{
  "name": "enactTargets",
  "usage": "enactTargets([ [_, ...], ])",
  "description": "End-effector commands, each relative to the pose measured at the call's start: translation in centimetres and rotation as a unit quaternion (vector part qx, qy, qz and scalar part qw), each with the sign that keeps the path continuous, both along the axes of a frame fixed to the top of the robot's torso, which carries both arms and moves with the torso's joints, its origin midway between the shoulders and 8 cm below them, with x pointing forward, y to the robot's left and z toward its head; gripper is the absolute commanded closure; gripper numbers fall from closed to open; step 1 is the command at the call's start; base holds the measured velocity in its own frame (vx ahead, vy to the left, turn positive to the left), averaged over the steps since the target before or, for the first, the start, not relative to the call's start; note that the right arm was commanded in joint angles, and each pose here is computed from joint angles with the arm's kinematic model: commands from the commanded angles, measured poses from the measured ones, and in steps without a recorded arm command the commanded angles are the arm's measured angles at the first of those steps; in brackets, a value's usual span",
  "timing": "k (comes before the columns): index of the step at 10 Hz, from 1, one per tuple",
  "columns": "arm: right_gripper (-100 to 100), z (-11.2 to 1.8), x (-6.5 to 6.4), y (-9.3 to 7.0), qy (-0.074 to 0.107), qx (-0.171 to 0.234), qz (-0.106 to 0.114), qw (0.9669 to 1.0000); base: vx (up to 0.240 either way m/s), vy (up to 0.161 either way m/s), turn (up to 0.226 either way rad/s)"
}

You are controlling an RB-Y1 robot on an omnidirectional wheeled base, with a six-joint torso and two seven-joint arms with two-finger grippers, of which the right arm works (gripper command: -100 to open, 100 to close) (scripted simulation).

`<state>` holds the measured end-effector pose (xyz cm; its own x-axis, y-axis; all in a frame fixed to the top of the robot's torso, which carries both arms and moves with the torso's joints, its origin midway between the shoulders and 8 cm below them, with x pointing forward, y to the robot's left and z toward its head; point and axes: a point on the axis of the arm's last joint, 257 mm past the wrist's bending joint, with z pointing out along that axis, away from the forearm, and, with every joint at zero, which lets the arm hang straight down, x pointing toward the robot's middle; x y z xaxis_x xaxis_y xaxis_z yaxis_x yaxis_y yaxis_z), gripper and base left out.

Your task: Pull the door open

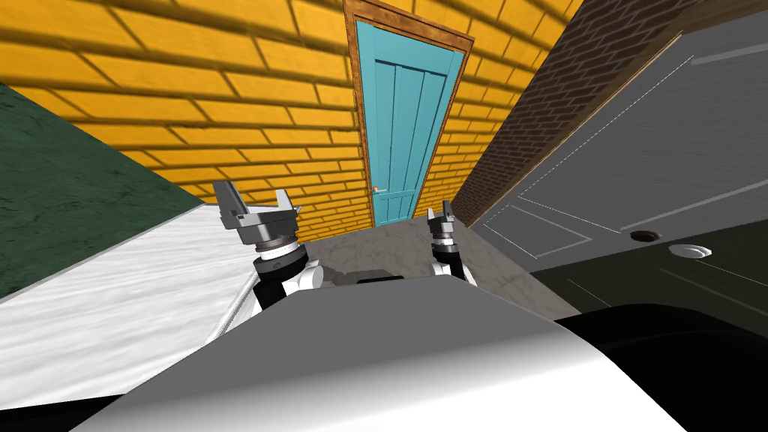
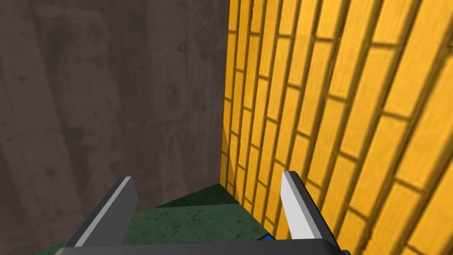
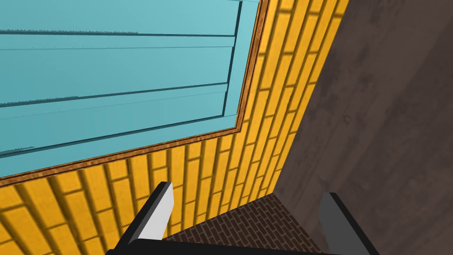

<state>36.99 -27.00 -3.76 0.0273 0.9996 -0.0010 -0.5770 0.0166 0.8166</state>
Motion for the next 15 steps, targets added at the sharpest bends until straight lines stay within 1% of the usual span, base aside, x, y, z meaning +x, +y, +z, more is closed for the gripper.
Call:
enactTargets([
  [1, -100, -1.1, 0.5, -0.3, 0.008, 0.000, -0.002, 1.0000, 0.072, 0.013, 0.098],
  [4, -100, -3.1, 1.5, -1.0, 0.024, 0.001, -0.005, 0.9997, 0.081, 0.008, 0.099],
  [9, -100, -7.0, 3.1, -2.5, 0.054, 0.004, -0.014, 0.9984, 0.094, 0.005, 0.113],
  [15, -100, -12.1, 4.8, -4.8, 0.094, 0.009, -0.030, 0.9951, 0.102, -0.002, 0.133],
])
